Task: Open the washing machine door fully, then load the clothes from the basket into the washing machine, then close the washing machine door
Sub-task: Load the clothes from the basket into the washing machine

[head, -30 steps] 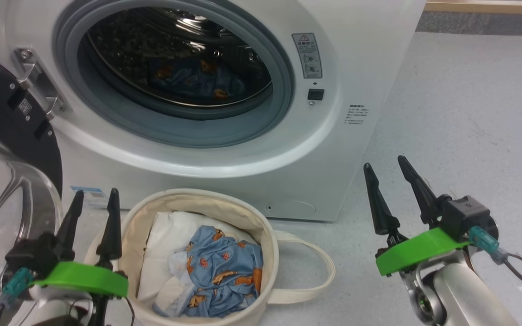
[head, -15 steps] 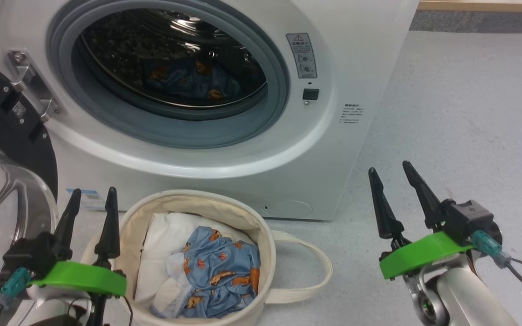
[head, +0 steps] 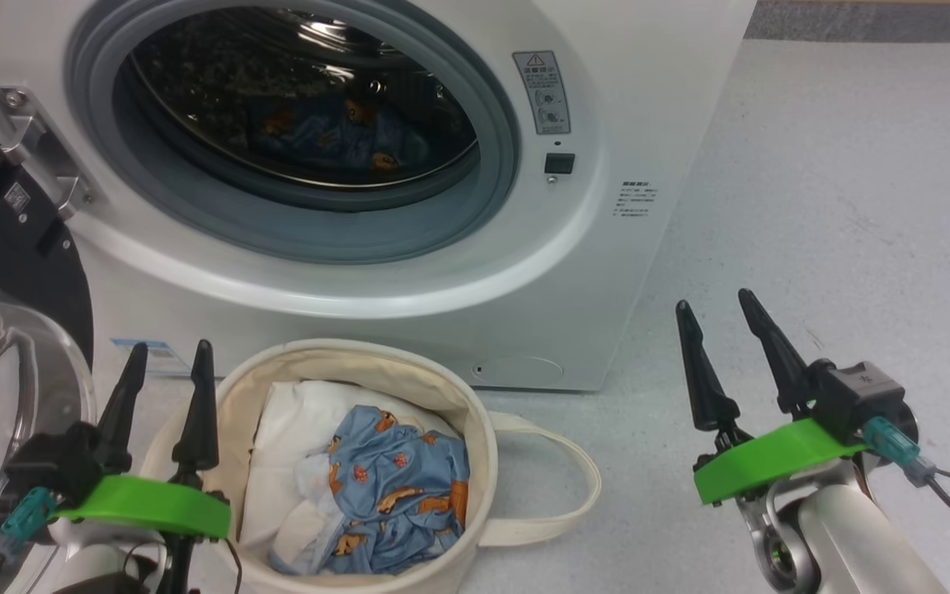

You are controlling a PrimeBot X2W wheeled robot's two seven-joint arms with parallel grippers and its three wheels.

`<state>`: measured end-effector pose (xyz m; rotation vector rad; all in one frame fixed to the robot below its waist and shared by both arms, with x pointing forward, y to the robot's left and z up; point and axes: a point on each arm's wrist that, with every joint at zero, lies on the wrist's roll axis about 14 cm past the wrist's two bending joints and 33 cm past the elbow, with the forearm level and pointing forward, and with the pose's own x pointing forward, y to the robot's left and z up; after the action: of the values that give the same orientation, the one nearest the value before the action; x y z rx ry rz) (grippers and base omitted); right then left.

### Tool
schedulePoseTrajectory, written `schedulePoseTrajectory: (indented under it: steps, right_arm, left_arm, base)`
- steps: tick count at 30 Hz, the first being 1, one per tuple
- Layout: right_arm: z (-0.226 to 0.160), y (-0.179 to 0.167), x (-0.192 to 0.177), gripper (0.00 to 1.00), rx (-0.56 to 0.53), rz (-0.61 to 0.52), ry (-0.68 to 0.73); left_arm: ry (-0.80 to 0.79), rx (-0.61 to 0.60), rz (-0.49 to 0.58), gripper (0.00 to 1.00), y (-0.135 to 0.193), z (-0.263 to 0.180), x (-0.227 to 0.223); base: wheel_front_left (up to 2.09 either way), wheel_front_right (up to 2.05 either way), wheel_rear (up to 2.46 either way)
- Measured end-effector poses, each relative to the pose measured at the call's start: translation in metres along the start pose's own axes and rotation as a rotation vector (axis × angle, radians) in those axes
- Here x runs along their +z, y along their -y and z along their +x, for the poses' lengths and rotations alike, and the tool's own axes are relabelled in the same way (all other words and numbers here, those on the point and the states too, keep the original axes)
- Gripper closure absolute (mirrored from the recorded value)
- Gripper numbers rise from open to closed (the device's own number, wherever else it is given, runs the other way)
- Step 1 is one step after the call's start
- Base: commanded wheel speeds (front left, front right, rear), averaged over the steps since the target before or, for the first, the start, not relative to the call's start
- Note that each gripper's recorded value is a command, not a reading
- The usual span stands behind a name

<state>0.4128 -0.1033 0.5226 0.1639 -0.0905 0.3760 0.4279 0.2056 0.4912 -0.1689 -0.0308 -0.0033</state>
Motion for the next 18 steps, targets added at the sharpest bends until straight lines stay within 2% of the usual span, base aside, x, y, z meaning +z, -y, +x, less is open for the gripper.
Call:
schedulePoseTrajectory:
  steps: [8,18]
  right_arm:
    - [0.0,0.003,-0.002,0.0,-0.009,-0.002,-0.004]
    - [0.009,0.01,-0.018,0.0,-0.022,0.022,-0.034]
  left_arm:
    - [-0.046,-0.019,-0.01,0.0,0.007,0.003,-0.016]
    - [-0.303,-0.049,-0.076,0.0,0.028,0.014,-0.1]
  base:
    - [0.0,0.0,0.0]
    - [0.0,0.0,0.0]
